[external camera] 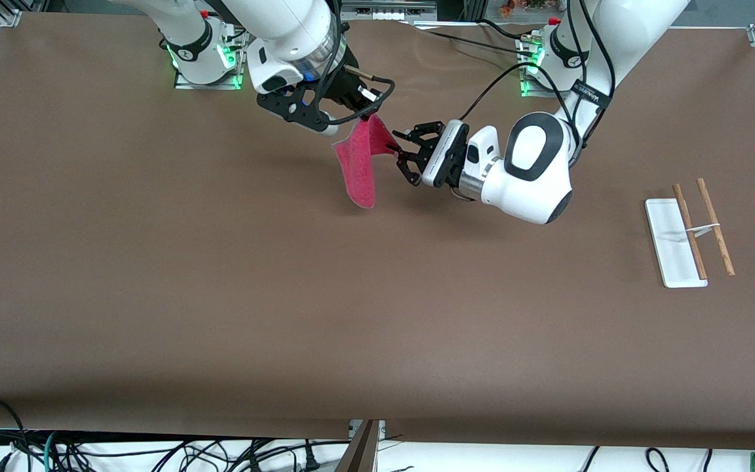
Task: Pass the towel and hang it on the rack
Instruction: 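Bring the left gripper to the hanging towel and grasp it, then open the right gripper to release the towel to the left gripper, then carry the towel with the left gripper to the dowel rack while the right gripper retracts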
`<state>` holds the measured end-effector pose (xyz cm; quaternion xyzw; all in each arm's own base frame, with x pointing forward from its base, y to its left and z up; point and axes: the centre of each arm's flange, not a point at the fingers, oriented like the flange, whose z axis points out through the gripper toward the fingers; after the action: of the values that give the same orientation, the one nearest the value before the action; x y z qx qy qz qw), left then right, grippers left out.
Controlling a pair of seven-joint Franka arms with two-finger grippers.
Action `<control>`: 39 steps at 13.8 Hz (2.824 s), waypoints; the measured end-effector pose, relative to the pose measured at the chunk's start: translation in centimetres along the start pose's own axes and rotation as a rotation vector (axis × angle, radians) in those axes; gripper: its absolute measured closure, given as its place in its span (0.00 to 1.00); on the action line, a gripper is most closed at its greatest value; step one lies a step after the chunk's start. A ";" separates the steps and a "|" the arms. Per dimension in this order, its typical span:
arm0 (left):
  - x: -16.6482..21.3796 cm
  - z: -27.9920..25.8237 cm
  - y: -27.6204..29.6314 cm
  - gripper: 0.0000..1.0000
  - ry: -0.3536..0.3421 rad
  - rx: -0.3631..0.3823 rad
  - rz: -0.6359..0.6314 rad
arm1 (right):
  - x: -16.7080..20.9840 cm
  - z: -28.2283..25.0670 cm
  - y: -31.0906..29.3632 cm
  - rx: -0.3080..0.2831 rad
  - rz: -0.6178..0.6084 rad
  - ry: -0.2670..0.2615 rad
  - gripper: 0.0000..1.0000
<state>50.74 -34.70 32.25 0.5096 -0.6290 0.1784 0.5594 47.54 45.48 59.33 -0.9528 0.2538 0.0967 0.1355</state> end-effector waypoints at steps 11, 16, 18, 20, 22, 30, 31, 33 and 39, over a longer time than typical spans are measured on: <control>-0.2 -0.1 -0.1 0.98 0.004 0.000 -0.002 | 0.3 -0.1 0.1 0.000 0.009 0.000 0.78; -0.4 -3.1 0.0 0.98 0.039 0.000 -0.014 | 1.7 -0.3 0.7 -0.013 0.029 0.003 0.24; -1.8 -7.1 0.1 0.98 0.012 0.011 -0.047 | 2.8 -0.2 1.4 -0.055 0.035 0.026 0.04; -4.5 -13.6 0.8 0.98 -0.119 0.031 -0.073 | 3.9 0.5 2.4 -0.127 0.009 0.046 0.00; -5.4 -22.7 2.6 0.98 -0.246 0.059 -0.072 | 5.8 1.4 3.6 -0.198 -0.062 0.059 0.00; -11.7 -47.4 15.8 0.98 -0.517 0.236 -0.272 | 18.8 0.5 11.9 -0.286 -0.185 -0.010 0.00; -12.8 -48.9 17.2 0.98 -0.539 0.250 -0.292 | 20.0 0.1 12.8 -0.291 -0.201 -0.013 0.00; -14.2 -51.9 19.9 0.98 -0.592 0.278 -0.307 | 22.0 -0.5 14.5 -0.298 -0.224 -0.017 0.00; -19.3 -58.9 28.2 0.98 -0.705 0.344 -0.382 | 27.3 -2.3 19.7 -0.311 -0.277 -0.021 0.00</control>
<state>54.98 32.36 43.16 0.7324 -0.6370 -0.0113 0.2402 61.07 15.87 50.44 -0.9870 0.1011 0.1252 0.0016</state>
